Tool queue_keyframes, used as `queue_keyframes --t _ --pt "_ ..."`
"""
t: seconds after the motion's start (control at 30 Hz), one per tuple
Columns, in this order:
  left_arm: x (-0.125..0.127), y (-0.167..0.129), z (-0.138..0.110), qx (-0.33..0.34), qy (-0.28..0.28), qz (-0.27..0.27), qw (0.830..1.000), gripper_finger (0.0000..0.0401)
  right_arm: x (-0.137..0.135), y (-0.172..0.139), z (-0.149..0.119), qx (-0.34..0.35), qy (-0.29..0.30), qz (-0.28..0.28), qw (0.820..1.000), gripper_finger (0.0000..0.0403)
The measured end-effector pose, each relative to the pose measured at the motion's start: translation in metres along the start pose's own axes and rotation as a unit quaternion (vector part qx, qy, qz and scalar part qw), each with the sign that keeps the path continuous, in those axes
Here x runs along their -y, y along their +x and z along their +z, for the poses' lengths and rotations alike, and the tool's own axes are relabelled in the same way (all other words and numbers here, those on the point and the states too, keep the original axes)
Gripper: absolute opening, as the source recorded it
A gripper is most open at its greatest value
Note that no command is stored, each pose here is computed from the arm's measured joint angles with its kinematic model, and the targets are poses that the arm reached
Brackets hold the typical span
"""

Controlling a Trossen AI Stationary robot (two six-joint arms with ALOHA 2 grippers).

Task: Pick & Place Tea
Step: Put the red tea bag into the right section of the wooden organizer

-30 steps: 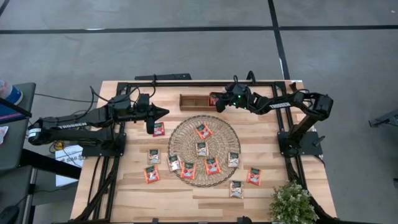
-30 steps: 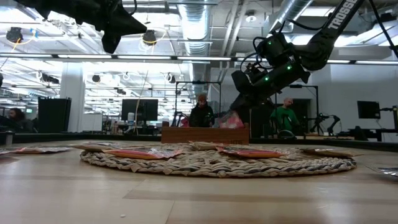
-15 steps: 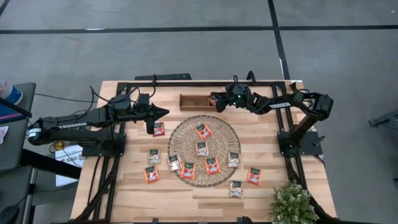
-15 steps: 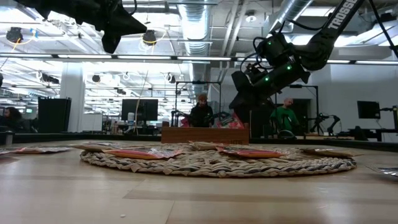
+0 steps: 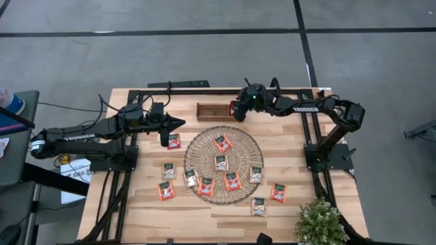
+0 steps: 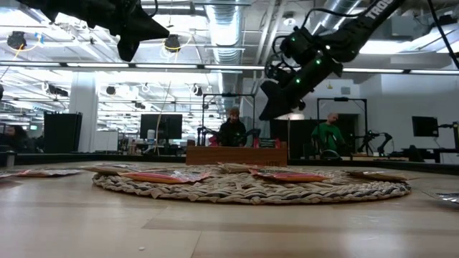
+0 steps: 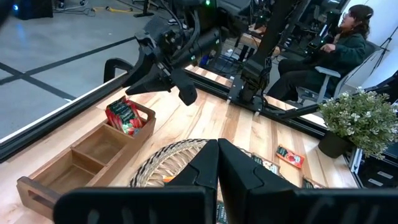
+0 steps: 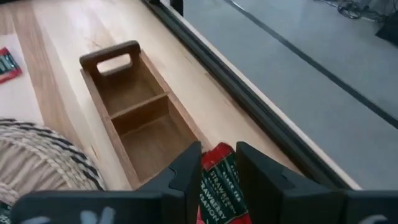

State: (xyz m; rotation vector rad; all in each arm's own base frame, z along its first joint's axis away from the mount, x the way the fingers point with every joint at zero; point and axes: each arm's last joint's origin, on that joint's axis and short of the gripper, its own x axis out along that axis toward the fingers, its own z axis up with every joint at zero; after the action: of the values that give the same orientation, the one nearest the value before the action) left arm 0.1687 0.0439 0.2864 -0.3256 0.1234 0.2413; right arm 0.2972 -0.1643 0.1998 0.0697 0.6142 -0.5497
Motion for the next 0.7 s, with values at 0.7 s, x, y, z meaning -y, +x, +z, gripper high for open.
queue_keyframes --t 0.7 --pt "-0.007 -0.003 -0.023 -0.115 -0.083 0.046 0.989 0.0 -0.05 -0.091 0.074 -0.016 -0.1 0.183 0.978 0.0091"
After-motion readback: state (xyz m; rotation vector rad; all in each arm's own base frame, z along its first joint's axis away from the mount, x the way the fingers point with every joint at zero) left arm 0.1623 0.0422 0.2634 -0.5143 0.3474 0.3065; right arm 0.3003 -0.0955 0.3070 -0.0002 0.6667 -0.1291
